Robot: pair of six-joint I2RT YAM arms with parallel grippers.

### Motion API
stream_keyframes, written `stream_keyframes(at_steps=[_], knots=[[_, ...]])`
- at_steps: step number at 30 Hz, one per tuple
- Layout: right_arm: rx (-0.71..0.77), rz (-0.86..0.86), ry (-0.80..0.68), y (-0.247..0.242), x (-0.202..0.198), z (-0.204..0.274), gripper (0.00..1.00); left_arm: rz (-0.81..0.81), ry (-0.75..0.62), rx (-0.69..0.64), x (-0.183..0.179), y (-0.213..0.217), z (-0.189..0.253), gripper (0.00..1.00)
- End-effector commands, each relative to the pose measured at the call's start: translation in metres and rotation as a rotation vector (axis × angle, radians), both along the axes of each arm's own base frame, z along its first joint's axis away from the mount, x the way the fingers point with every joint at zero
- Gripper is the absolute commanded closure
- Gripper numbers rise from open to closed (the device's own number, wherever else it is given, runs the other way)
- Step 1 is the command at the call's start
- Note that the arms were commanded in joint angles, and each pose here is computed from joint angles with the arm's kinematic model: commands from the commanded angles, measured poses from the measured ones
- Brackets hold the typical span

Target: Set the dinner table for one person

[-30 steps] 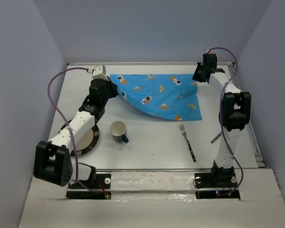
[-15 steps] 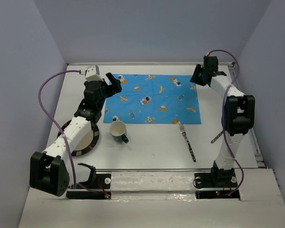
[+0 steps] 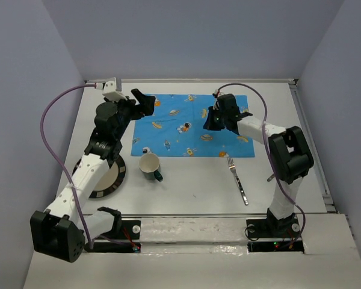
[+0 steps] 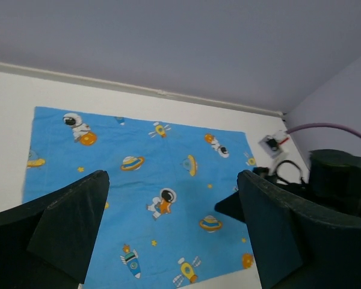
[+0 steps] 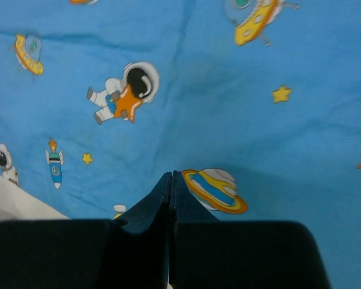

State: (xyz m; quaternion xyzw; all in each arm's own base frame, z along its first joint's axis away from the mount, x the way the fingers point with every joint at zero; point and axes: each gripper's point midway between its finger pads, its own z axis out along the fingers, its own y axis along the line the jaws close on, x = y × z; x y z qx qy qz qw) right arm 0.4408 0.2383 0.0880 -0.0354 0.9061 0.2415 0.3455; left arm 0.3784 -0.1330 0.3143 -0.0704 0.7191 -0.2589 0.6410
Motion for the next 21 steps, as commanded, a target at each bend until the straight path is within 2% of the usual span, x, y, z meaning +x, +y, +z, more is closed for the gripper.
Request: stream_keyframes(at_steps=[1, 4, 9, 21], knots=[[0.028, 0.072, -0.075, 0.041, -0.004, 0.006, 1.0, -0.136, -0.165, -0.02, -0.035, -0.014, 0.065, 0.01], [0.01, 0.083, -0.043, 0.05, -0.011, -0.013, 1.0, -0.121, -0.201, 0.023, -0.055, -0.004, 0.069, 0.01], [-0.045, 0.081, 0.025, 0.05, -0.033, -0.05, 1.0, -0.051, -0.212, 0.07, -0.061, 0.011, 0.055, 0.01], [-0.092, 0.141, 0.108, 0.049, -0.101, -0.089, 1.0, -0.11, -0.235, 0.031, -0.069, 0.001, 0.059, 0.01]])
